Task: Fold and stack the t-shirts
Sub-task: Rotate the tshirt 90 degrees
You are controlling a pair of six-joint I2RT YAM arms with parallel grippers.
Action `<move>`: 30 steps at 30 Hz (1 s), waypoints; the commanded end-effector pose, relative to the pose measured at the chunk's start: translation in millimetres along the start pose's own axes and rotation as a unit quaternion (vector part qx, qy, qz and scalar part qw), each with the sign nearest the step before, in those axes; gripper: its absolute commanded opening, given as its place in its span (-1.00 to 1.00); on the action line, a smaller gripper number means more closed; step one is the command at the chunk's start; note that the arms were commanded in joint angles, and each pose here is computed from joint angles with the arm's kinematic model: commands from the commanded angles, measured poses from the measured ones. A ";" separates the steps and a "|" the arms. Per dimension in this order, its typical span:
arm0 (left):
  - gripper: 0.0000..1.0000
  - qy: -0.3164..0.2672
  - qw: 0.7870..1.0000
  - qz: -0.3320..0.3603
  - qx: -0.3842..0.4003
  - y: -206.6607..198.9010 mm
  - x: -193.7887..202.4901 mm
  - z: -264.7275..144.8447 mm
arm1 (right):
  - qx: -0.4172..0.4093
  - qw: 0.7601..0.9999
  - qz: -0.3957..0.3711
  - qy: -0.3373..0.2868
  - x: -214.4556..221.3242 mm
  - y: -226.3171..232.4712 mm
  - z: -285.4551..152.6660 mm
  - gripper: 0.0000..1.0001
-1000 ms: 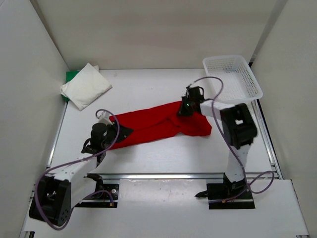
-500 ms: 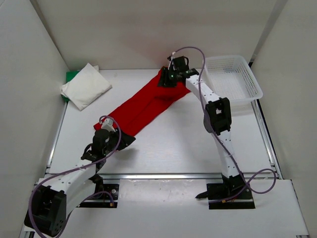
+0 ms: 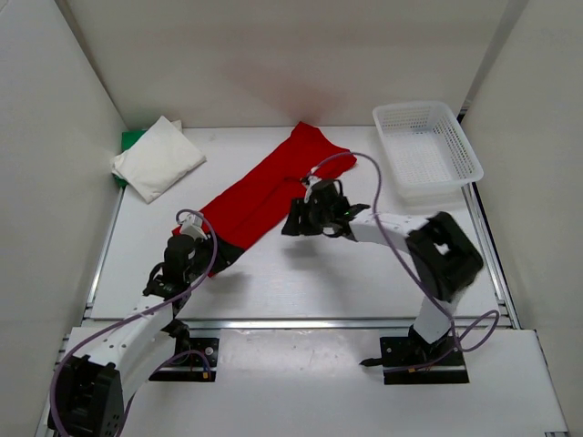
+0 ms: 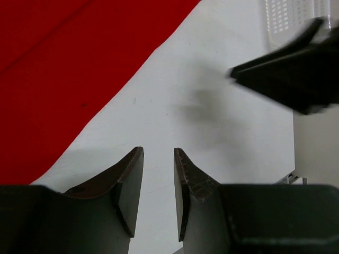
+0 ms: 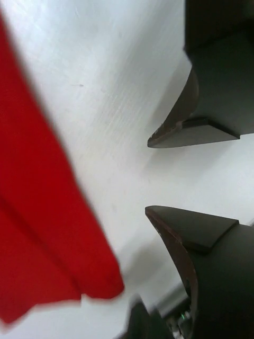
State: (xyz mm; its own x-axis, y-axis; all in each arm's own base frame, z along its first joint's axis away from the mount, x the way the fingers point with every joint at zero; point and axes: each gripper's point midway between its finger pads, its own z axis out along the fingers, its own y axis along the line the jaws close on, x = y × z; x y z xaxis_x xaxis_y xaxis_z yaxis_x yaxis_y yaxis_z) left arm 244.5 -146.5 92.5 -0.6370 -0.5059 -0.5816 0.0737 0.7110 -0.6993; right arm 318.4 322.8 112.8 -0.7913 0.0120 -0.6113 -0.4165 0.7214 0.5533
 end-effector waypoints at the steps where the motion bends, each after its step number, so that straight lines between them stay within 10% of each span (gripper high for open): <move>1: -0.19 -0.007 1.000 0.014 0.025 -16.4 -11.5 -3.9 | -0.020 0.999 0.042 -0.015 11.4 11.7 47.8 -0.06; 12: -0.20 -0.028 0.999 0.014 0.027 -14.1 -23.9 -11.8 | 0.059 0.991 0.119 0.009 52.9 -9.5 129.7 -0.25; 17: -0.19 -0.021 0.999 0.019 0.016 -9.1 -21.3 -9.2 | 0.036 0.990 0.137 0.023 49.4 -13.4 121.0 -1.00; 26: -0.17 0.064 0.994 0.088 0.011 -21.9 33.3 6.0 | 0.039 0.987 0.155 0.023 78.4 -100.8 -31.0 -0.99; 30: -0.06 0.109 0.986 0.123 -0.010 -16.6 61.9 6.3 | 0.057 0.986 0.155 0.008 96.4 -117.0 -71.6 -0.33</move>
State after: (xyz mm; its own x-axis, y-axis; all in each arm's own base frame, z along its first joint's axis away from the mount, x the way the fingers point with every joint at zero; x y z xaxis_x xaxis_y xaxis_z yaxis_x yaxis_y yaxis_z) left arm 205.1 -192.0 62.6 -0.7724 -0.2509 -0.5836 0.2061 0.7700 -0.6038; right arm 287.9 194.1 26.4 -0.8623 0.3223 -0.3906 -0.0148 0.7550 0.6556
